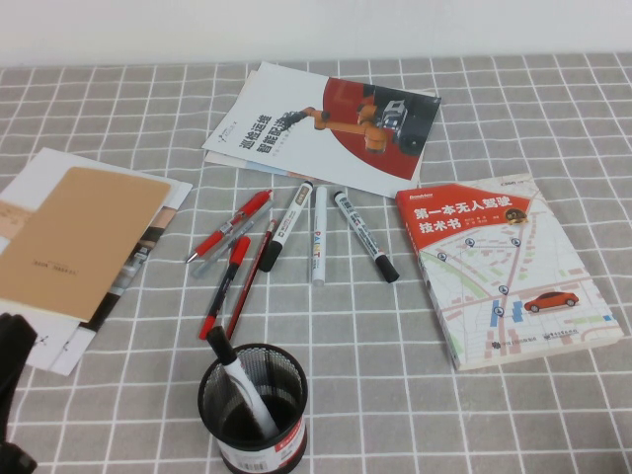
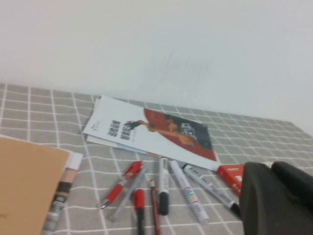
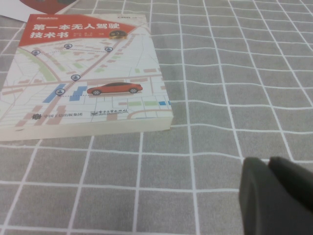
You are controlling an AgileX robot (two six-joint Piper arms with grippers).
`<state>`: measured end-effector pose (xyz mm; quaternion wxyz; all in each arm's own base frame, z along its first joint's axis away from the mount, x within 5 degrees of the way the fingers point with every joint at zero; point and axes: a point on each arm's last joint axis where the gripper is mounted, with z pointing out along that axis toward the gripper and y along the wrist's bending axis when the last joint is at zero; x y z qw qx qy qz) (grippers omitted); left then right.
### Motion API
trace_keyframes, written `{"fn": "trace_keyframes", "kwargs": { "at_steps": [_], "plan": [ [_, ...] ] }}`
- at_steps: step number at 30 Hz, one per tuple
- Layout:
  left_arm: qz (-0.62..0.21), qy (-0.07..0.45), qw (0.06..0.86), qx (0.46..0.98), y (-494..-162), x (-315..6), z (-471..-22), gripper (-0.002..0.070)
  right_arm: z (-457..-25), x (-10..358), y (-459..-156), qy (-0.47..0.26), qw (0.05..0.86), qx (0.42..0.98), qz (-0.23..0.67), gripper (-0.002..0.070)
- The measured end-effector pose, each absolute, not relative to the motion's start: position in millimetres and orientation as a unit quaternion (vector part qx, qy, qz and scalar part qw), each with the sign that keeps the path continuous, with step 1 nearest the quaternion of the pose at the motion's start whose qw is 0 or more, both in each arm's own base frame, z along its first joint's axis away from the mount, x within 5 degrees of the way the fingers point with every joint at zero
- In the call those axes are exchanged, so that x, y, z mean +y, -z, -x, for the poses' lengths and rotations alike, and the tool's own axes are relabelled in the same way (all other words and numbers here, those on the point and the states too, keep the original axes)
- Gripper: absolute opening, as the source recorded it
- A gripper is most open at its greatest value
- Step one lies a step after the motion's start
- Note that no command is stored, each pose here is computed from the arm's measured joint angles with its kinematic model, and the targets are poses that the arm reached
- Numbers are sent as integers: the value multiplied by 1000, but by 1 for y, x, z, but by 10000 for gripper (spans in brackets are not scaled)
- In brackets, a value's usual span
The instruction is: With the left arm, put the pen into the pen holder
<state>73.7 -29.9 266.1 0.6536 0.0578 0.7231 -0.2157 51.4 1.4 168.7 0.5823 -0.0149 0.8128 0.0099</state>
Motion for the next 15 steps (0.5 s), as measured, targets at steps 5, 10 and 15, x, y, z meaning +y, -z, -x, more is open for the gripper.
{"fn": "trace_keyframes", "kwargs": {
  "at_steps": [5,10,15],
  "plan": [
    [-57,208,654,725,-266,-29,-74,0,-51,1,-169,-10,582,813,15,-15],
    [-53,200,650,731,-265,-27,-74,0,-51,1,-169,-10,582,813,15,-15],
    [-57,191,651,732,-264,-27,-74,0,-51,1,-169,-10,582,813,15,-15]
  ]
}}
